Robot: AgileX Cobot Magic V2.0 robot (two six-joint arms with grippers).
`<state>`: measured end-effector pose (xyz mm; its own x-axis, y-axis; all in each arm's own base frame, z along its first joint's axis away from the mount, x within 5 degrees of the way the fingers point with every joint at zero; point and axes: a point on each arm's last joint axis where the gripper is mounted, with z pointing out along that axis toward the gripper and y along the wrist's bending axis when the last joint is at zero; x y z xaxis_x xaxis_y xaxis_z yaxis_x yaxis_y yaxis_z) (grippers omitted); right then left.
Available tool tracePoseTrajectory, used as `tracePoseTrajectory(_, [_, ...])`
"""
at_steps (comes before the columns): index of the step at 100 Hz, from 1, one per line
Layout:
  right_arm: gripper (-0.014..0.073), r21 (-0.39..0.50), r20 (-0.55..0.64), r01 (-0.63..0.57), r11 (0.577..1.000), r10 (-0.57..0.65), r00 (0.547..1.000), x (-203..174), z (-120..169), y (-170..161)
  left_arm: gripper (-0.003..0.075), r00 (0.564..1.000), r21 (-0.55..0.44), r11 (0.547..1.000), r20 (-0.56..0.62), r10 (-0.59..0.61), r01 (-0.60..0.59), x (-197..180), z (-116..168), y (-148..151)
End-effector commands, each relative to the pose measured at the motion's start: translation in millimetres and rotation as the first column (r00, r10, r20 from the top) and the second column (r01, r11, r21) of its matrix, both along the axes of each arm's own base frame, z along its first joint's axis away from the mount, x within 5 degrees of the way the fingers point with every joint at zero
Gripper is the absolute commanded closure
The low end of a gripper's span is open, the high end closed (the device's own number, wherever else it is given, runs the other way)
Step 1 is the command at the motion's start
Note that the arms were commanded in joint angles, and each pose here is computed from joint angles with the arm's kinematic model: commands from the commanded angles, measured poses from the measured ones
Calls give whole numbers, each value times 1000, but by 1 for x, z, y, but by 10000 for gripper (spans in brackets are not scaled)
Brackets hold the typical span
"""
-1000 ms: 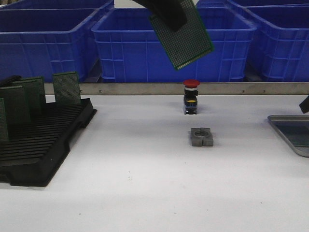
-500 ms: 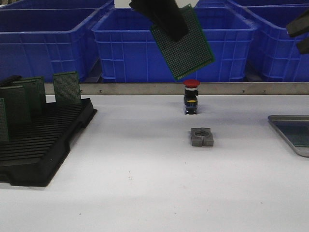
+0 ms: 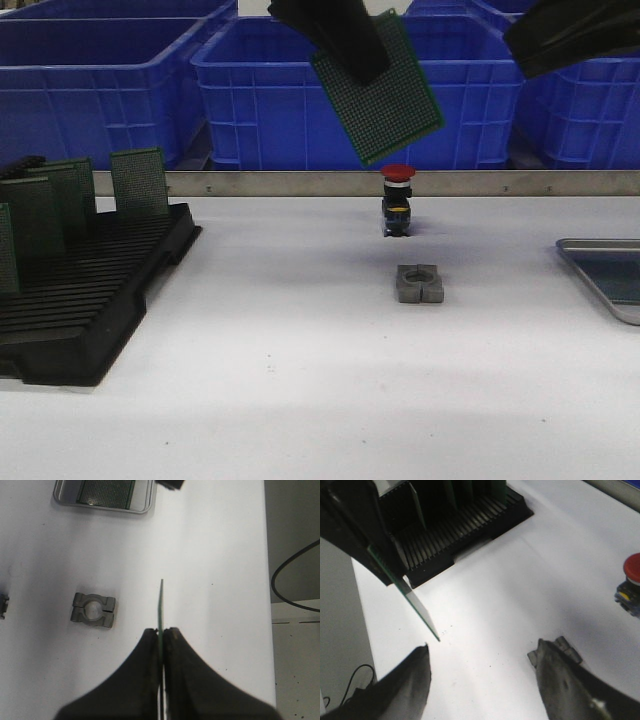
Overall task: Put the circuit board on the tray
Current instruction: 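Move the right gripper to the raised board and grasp its edge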
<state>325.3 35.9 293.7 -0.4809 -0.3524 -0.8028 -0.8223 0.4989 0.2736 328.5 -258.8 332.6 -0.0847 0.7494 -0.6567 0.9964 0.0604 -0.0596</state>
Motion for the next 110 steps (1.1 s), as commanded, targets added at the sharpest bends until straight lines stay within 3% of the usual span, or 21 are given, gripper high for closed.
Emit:
tracePoseTrajectory(1, [119,70,57,-143,987,139,989,-16,27,16,738,1000,-91,996,0,-24,24,-17,33,2])
tracePoseTrajectory(59, [119,95,104,-198,976,188,977,-16,28,43,738,1000,-101,995,-6,-25,25,-18,33,1])
tracePoseTrajectory(110, [120,152,36,-243,958,240,970,-6,6,68,738,1000,-101,995,-6,-26,25,-18,33,1])
